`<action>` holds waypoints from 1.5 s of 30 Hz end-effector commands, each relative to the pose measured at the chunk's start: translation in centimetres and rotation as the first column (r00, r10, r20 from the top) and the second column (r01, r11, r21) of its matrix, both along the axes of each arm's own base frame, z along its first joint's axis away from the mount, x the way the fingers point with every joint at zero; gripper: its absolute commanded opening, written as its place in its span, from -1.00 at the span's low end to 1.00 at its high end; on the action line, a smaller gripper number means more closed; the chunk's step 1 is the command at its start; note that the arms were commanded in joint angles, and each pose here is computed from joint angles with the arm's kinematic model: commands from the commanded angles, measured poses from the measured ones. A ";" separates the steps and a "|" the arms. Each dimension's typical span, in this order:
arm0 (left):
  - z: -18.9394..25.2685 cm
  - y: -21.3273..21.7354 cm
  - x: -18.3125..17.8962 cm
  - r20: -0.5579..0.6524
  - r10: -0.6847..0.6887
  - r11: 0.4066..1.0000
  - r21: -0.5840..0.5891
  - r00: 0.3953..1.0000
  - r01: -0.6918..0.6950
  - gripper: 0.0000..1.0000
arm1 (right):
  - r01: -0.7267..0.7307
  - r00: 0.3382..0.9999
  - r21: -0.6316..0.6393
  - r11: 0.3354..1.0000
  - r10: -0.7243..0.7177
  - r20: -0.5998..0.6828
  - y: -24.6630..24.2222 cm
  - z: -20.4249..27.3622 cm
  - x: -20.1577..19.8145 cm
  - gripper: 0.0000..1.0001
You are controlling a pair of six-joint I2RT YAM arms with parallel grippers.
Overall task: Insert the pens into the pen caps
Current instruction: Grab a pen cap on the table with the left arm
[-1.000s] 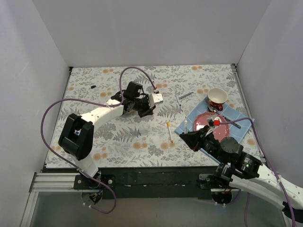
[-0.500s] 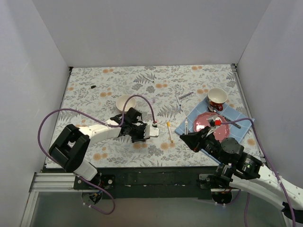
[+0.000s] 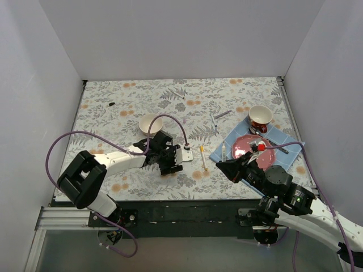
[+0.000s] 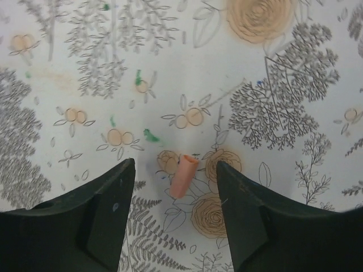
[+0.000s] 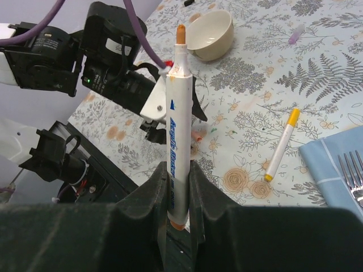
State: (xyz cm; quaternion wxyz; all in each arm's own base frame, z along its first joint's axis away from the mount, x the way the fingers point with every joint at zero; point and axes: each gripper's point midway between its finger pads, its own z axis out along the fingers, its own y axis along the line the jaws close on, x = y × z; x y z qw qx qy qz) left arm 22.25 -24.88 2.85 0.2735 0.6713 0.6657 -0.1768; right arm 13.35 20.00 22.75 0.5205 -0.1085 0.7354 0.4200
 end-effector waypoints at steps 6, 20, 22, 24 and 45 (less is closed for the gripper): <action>13.9 -2.3 8.5 -0.075 0.675 0.694 -0.275 0.734 -0.666 0.21 | 0.007 1.000 0.070 0.998 -0.008 0.015 -0.3 2.1 -0.1 -0.97; 11.6 1.9 4.3 -0.634 0.566 -0.494 0.250 -0.526 -0.833 -0.20 | 0.053 0.998 0.082 0.995 -0.055 0.026 -1.8 2.3 0.0 -0.97; 10.4 2.2 3.4 -0.595 0.527 -0.537 0.320 -0.607 -0.780 -0.13 | 0.049 0.998 0.079 0.996 -0.051 0.025 -1.8 2.2 -0.1 -0.97; 9.6 1.8 3.0 -0.600 0.459 -0.560 0.377 -0.655 -0.738 -0.10 | 0.050 0.998 0.074 0.996 -0.052 0.022 -1.8 2.0 -0.1 -0.97; 1.4 -0.7 1.7 -0.404 0.344 -0.645 0.554 -0.848 -0.526 -0.06 | 0.063 0.998 0.064 0.996 -0.064 0.020 -2.5 1.5 -0.2 -0.97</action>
